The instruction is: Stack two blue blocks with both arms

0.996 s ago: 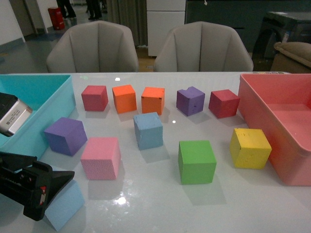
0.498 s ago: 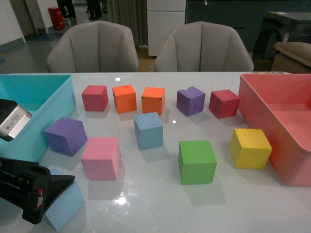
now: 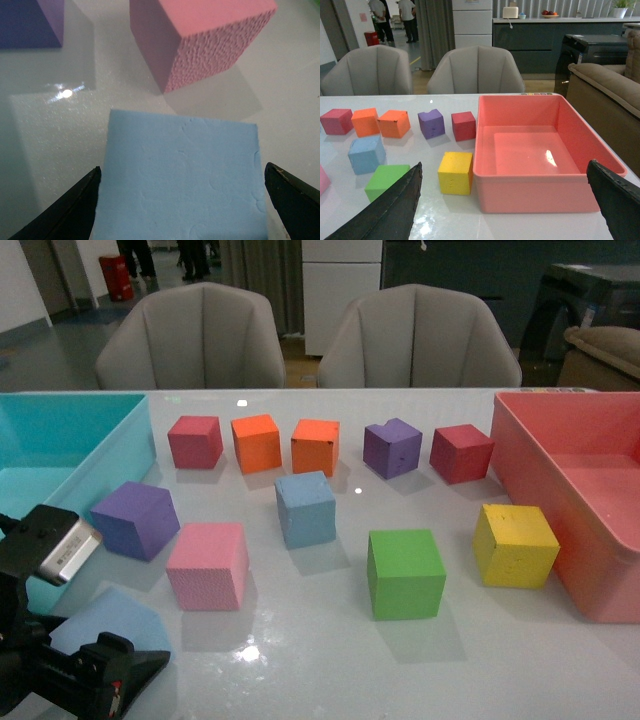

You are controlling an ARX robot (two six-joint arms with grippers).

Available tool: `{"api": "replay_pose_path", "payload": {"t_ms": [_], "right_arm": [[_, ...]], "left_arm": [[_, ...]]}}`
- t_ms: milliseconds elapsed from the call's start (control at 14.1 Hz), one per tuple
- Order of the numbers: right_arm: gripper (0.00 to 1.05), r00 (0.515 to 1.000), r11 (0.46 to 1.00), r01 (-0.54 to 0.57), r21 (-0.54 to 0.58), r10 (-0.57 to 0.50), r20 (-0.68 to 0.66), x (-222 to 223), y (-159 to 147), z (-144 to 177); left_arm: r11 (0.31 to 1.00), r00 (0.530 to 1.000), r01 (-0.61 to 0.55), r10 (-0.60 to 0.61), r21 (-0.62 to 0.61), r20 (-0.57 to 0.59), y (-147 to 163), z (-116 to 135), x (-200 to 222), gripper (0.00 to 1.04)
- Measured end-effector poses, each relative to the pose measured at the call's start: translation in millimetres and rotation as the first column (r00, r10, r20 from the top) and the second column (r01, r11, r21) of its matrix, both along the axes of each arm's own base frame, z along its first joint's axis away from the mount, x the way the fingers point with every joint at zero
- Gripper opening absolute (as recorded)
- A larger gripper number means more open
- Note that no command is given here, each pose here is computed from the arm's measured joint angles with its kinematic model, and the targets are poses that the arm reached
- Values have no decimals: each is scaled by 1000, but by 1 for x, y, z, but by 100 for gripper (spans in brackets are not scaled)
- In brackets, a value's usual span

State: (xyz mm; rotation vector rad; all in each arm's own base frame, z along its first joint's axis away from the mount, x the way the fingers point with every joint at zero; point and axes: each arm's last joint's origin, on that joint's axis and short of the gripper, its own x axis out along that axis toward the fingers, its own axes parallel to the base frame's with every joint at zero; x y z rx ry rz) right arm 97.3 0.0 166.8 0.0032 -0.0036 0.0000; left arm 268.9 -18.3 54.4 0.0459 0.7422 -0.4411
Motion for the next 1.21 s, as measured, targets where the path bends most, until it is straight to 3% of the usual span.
{"api": "replay_pose_path", "payload": {"t_ms": [214,356,569,854,996,1210], "right_arm": [[98,1000,1000,0,0,0,0,0,0,0],[98,1000,1000,0,0,0,0,0,0,0],[98,1000,1000,0,0,0,0,0,0,0],[98,1000,1000,0,0,0,0,0,0,0],[98,1000,1000,0,0,0,0,0,0,0],[98,1000,1000,0,0,0,0,0,0,0]], "left_arm": [[1000,1000,-13,13,16,-22,0,-11,1,98],[1000,1000,-11,11,16,-17,-2,-10,1,74],[1000,1000,-3,3,-3,14,-6,6,-2,56],[1000,997,17,-16,-11,77,-27,46,10,51],[999,989,31,-29,-10,143,-61,79,39,51],[1000,994,-15,15,-5,107,-115,87,84,50]]}}
